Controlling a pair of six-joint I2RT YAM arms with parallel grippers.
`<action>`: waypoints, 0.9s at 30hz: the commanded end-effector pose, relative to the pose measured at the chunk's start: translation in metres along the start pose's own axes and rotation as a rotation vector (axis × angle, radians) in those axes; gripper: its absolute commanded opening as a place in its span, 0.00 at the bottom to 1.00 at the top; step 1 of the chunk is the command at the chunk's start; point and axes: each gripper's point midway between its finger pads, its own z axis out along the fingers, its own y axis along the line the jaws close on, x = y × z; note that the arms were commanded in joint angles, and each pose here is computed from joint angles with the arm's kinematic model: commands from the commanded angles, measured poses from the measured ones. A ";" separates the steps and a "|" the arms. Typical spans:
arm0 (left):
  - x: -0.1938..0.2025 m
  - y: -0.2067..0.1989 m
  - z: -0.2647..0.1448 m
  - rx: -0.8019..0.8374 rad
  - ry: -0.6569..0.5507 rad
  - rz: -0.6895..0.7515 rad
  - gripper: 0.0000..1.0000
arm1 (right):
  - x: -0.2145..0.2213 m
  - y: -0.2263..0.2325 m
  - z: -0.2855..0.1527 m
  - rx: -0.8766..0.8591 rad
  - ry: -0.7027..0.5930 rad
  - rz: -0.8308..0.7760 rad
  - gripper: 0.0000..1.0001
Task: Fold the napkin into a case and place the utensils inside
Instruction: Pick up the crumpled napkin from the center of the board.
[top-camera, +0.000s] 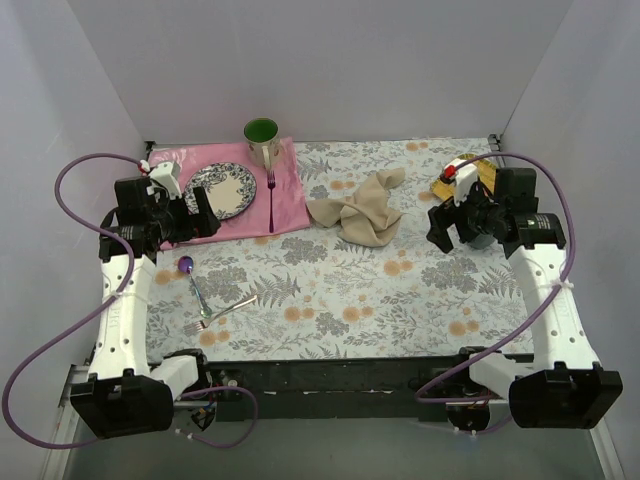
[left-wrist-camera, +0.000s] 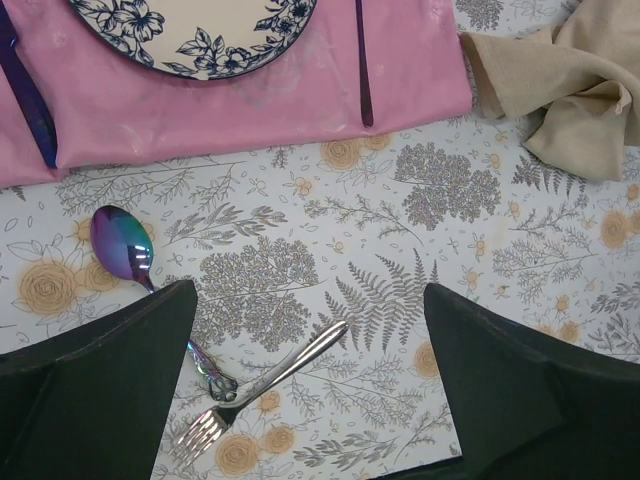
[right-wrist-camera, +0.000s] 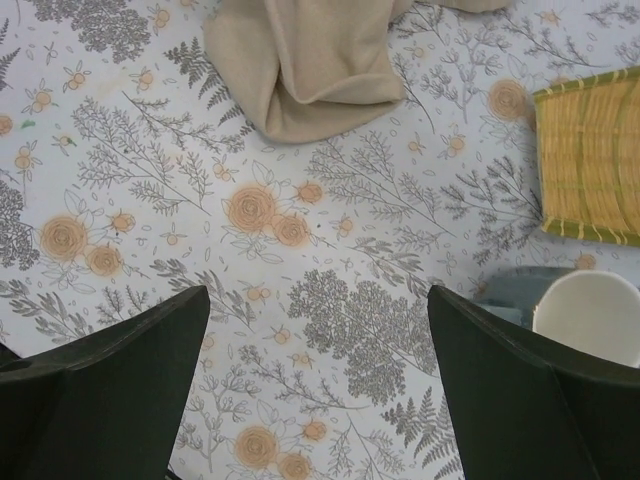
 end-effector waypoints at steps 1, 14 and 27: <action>-0.015 -0.002 0.001 0.010 -0.026 -0.001 0.98 | -0.027 0.006 0.029 -0.064 -0.040 -0.089 0.99; -0.023 -0.012 0.003 0.059 -0.033 -0.033 0.98 | -0.091 0.057 0.121 -0.193 -0.013 -0.230 0.77; -0.026 -0.018 0.007 0.101 -0.026 -0.033 0.98 | -0.091 0.088 0.176 -0.258 0.045 -0.218 0.59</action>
